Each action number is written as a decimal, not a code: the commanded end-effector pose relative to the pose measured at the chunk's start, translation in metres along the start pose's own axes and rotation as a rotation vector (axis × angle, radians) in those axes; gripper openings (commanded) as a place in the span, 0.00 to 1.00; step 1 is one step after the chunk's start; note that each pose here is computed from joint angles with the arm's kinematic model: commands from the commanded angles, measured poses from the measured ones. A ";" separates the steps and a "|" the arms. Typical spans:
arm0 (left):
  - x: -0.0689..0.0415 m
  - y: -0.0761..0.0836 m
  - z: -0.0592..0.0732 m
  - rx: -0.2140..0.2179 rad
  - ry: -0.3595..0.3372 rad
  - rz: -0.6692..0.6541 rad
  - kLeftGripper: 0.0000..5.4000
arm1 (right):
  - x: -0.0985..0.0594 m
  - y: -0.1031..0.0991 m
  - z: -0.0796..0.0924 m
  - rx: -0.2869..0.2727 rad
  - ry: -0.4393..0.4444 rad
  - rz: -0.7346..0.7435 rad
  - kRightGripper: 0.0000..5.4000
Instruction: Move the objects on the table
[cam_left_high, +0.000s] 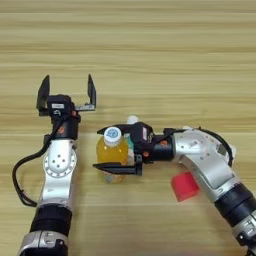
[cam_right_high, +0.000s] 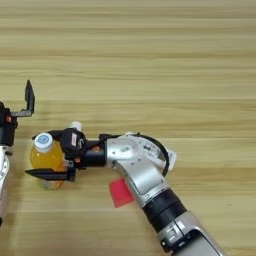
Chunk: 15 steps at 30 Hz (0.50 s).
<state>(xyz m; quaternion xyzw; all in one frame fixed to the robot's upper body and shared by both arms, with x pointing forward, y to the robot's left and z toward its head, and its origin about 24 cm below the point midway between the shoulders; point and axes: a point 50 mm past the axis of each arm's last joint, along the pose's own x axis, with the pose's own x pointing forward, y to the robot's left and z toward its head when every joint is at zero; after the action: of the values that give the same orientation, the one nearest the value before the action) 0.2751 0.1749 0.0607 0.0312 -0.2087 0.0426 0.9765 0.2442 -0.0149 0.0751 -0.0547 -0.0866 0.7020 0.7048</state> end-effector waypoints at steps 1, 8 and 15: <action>0.000 -0.001 0.000 0.005 0.009 -0.002 1.00 | 0.003 -0.003 0.000 -0.017 0.011 0.006 0.66; 0.000 -0.001 -0.001 0.005 0.009 0.000 1.00 | 0.003 -0.003 -0.003 -0.004 0.023 0.008 0.66; 0.001 -0.001 -0.001 0.004 0.009 0.001 1.00 | 0.002 -0.004 -0.004 0.002 0.029 0.013 0.85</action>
<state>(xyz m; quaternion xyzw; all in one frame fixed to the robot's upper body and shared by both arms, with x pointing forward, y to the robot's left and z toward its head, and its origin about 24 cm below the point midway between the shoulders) 0.2751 0.1751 0.0607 0.0311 -0.2086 0.0431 0.9766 0.2461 -0.0128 0.0690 -0.0519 -0.0744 0.7008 0.7076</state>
